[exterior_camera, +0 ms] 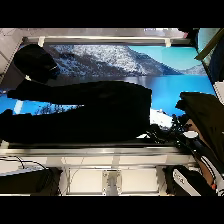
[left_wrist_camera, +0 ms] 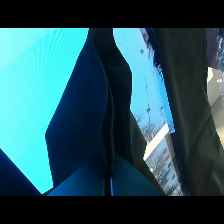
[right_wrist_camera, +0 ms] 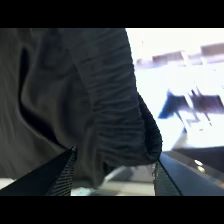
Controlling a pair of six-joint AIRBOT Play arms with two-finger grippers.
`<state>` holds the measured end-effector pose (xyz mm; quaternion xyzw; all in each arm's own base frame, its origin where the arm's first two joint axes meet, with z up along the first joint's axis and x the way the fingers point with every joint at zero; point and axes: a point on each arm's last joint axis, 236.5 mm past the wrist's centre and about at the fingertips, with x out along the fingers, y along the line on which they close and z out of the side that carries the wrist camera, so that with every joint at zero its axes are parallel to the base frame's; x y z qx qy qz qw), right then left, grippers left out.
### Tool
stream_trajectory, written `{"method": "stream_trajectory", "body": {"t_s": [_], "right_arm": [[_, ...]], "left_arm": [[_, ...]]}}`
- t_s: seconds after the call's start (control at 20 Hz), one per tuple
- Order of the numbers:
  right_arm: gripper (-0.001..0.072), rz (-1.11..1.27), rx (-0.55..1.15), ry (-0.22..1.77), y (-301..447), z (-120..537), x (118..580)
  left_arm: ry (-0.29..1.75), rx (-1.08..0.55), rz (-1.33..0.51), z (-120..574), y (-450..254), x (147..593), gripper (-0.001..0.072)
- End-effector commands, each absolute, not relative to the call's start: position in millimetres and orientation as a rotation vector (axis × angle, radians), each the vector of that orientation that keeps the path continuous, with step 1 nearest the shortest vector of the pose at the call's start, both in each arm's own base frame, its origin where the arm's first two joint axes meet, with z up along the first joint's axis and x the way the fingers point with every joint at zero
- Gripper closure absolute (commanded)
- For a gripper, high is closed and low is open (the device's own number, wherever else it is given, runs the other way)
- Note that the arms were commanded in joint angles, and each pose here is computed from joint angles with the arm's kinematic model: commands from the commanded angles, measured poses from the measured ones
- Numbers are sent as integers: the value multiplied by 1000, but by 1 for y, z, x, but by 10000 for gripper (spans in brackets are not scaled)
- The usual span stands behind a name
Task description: Fold the clothes and pants, and hang the long-sleeved shirts on hangers.
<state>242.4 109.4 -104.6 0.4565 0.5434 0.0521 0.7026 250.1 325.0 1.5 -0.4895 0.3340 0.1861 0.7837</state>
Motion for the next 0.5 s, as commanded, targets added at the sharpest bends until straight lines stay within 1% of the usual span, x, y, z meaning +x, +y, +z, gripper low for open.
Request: {"method": "stream_trajectory", "body": {"t_s": [0.0,0.05,0.1,0.2,0.25,0.3,0.35,0.4,0.45], "right_arm": [[207,58,1025,1173,100,-112,252],[207,59,1031,1186,102,-114,251],[243,58,1033,1197,102,-116,249],[403,79,1010,1189,103,-116,250],[502,83,1002,1176,102,-115,253],[562,78,996,1164,99,-114,257],[579,72,992,1144,96,-111,263],[547,74,998,1130,96,-106,269],[367,89,1003,1121,97,-101,274]], "left_arm": [[713,-1048,413,2,328,250,702],[713,-1048,413,2,328,250,702],[713,-1048,413,2,328,250,702],[713,-1048,413,2,328,250,702],[713,-1048,413,2,328,250,702],[713,-1048,413,2,328,250,702],[713,-1047,413,2,329,250,702],[715,-1036,409,2,329,250,702],[716,-1026,404,2,328,250,702]]}}
